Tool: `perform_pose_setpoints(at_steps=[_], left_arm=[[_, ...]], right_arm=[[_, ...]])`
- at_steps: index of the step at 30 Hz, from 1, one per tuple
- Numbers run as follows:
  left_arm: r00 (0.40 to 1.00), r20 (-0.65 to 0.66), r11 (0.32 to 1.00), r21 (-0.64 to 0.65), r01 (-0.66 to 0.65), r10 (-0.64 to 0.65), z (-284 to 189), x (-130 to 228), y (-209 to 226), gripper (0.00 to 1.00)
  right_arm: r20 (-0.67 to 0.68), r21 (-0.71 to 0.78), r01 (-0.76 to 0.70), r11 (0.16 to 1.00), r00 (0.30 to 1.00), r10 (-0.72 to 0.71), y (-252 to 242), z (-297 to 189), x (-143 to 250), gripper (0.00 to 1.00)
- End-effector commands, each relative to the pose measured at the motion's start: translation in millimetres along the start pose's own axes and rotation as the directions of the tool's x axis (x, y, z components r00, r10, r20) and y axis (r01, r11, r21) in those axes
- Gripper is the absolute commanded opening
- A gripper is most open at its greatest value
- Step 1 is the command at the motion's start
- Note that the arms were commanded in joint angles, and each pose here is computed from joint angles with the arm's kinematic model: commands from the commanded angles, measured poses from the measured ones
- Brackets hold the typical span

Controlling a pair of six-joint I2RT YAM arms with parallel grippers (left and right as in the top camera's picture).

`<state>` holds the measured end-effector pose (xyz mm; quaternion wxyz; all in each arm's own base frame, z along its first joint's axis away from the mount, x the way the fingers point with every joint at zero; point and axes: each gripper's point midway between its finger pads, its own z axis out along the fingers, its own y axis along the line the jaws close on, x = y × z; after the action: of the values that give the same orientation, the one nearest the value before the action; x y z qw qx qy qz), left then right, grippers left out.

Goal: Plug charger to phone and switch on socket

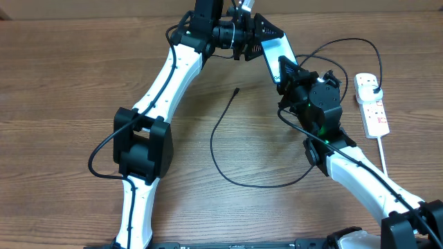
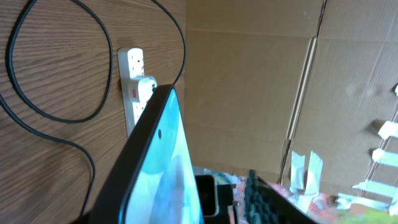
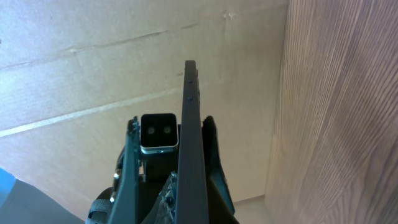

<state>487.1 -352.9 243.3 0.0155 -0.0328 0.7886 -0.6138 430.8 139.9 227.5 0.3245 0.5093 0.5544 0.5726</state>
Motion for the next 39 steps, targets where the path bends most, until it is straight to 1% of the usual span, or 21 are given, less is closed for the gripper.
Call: perform_pose_setpoints(at_steps=[1, 3, 7, 10, 12, 18, 21, 27, 33, 36, 37, 39], left_arm=[[0.999, 0.015, 0.998, 0.028, -0.048, 0.047, -6, 9, -35, 0.48], [0.999, 0.018, 0.999, 0.026, -0.043, 0.043, -6, 8, -35, 0.47], [0.999, 0.02, 0.999, 0.025, -0.033, 0.033, -6, 8, -34, 0.44], [0.999, 0.02, 0.999, 0.025, -0.032, 0.032, -6, 8, -34, 0.35], [0.999, 0.02, 0.999, 0.025, -0.032, 0.031, -6, 8, -34, 0.32], [1.0, 0.019, 0.999, 0.025, -0.024, 0.024, -5, 8, -34, 0.27], [1.0, 0.019, 0.999, 0.025, -0.024, 0.024, -5, 8, -34, 0.23], [1.0, 0.019, 0.999, 0.025, -0.025, 0.024, -6, 8, -34, 0.1], [0.999, 0.019, 0.999, 0.025, -0.025, 0.025, -6, 8, -34, 0.05], [0.999, 0.015, 0.999, 0.026, -0.029, 0.029, -6, 9, -35, 0.04], [0.999, 0.015, 0.999, 0.027, -0.03, 0.029, -6, 9, -35, 0.04], [0.999, 0.015, 0.999, 0.026, -0.029, 0.029, -6, 9, -35, 0.04]], right_arm=[[-0.05, -0.056, -0.065, 0.996, 0.997, 0.062, 25, 2, 13, 0.04], [-0.055, -0.055, -0.09, 0.994, 0.995, 0.087, 25, 2, 15, 0.04], [-0.065, -0.048, -0.092, 0.995, 0.994, 0.088, 23, 2, 20, 0.04], [-0.064, -0.038, -0.091, 0.995, 0.994, 0.088, 20, 3, 21, 0.04], [-0.064, -0.037, -0.091, 0.995, 0.994, 0.088, 20, 3, 21, 0.04], [-0.057, -0.017, -0.09, 0.996, 0.994, 0.089, 14, 5, 19, 0.04], [-0.055, -0.01, -0.09, 0.996, 0.995, 0.089, 10, 6, 19, 0.04], [-0.055, -0.01, -0.09, 0.996, 0.994, 0.089, 10, 6, 19, 0.04], [-0.055, -0.01, -0.09, 0.996, 0.994, 0.089, 10, 6, 19, 0.04], [-0.055, -0.01, -0.09, 0.996, 0.994, 0.089, 10, 6, 19, 0.04], [-0.055, -0.01, -0.09, 0.996, 0.994, 0.089, 10, 6, 19, 0.05], [-0.055, -0.01, -0.09, 0.996, 0.994, 0.089, 10, 6, 19, 0.12]])
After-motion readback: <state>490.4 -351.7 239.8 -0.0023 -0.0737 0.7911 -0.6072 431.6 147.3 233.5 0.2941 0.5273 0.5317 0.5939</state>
